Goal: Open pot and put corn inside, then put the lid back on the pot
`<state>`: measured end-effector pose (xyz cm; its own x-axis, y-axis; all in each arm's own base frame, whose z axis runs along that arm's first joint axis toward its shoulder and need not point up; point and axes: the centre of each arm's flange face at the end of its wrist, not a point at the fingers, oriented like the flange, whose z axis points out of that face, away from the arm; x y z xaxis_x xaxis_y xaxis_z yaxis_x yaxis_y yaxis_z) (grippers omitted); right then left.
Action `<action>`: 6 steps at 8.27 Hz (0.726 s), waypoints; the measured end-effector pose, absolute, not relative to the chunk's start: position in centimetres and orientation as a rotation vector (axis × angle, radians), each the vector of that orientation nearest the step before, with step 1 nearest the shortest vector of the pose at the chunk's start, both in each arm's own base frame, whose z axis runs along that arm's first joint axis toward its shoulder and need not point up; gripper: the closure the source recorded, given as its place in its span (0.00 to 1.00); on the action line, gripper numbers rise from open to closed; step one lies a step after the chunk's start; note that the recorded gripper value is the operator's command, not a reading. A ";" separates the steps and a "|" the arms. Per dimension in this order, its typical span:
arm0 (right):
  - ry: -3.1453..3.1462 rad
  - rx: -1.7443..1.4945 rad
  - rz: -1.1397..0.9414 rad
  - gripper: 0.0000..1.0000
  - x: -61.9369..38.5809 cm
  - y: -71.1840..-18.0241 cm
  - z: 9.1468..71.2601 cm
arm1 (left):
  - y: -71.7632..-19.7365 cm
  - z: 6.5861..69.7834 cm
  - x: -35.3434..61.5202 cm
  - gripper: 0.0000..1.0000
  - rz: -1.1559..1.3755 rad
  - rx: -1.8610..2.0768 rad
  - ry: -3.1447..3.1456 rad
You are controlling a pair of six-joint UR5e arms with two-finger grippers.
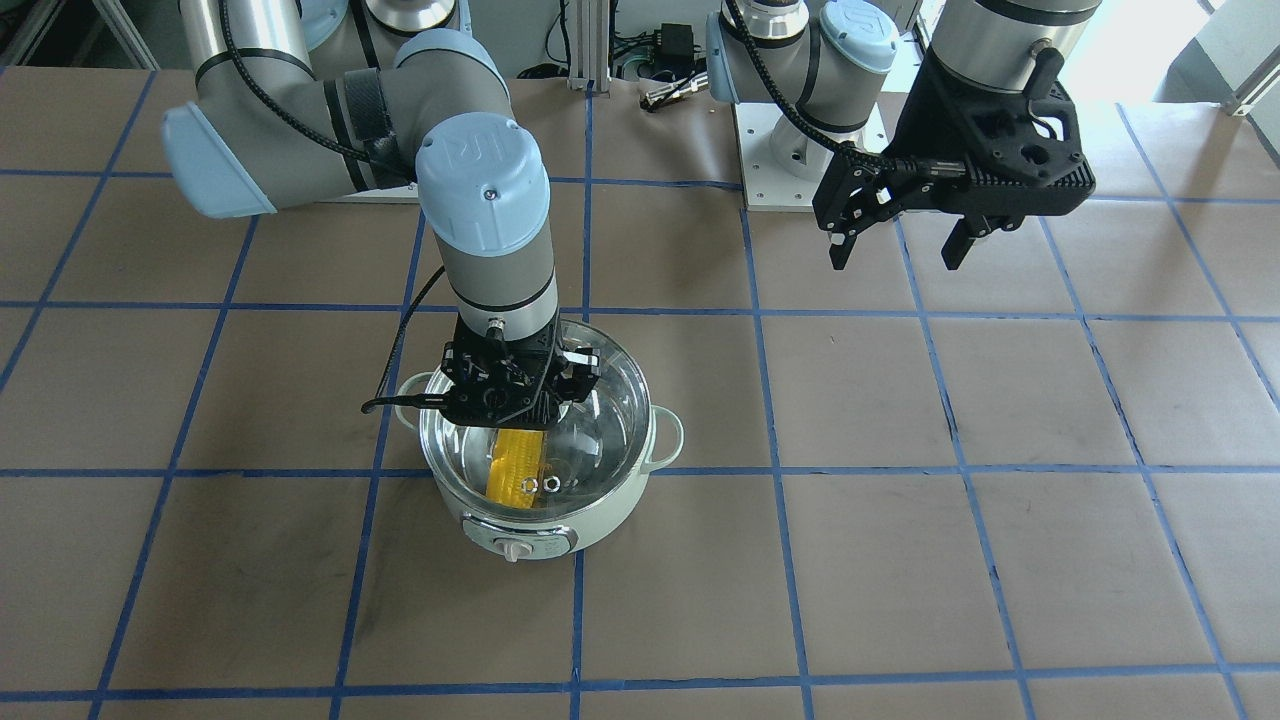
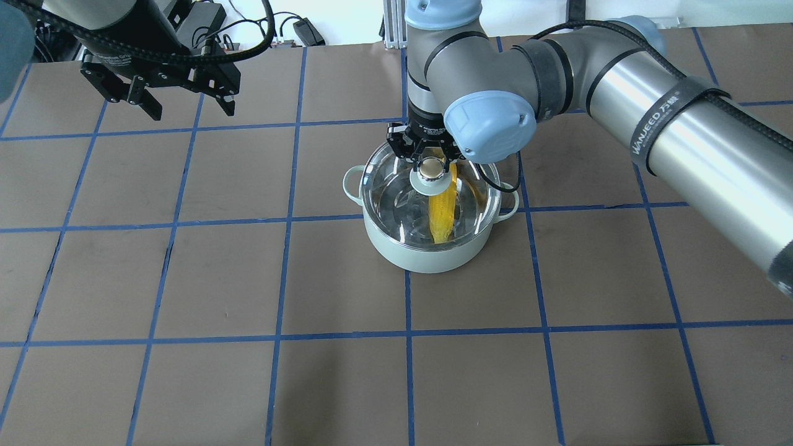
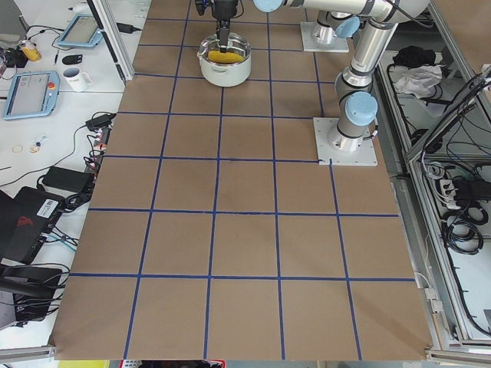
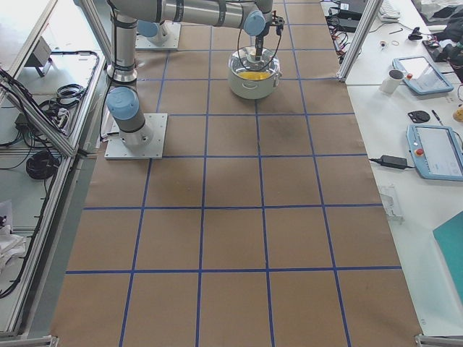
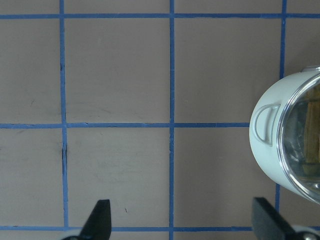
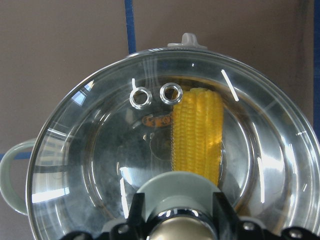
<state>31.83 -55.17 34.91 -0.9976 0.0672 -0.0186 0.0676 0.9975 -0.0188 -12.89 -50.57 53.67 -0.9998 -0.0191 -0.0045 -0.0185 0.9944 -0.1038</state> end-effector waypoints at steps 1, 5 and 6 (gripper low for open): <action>3.131 0.106 -0.032 0.09 31.8 -55.2 34.8 | -50.6 53.6 -12.9 0.00 -0.161 -0.026 3.132; 3.141 0.109 -0.023 0.00 31.5 -54.8 34.5 | -50.8 53.1 -12.8 0.00 -0.143 -0.016 3.130; 3.135 0.104 -0.046 0.00 31.4 -54.4 35.6 | -50.8 52.9 -12.8 0.00 -0.139 -0.016 3.131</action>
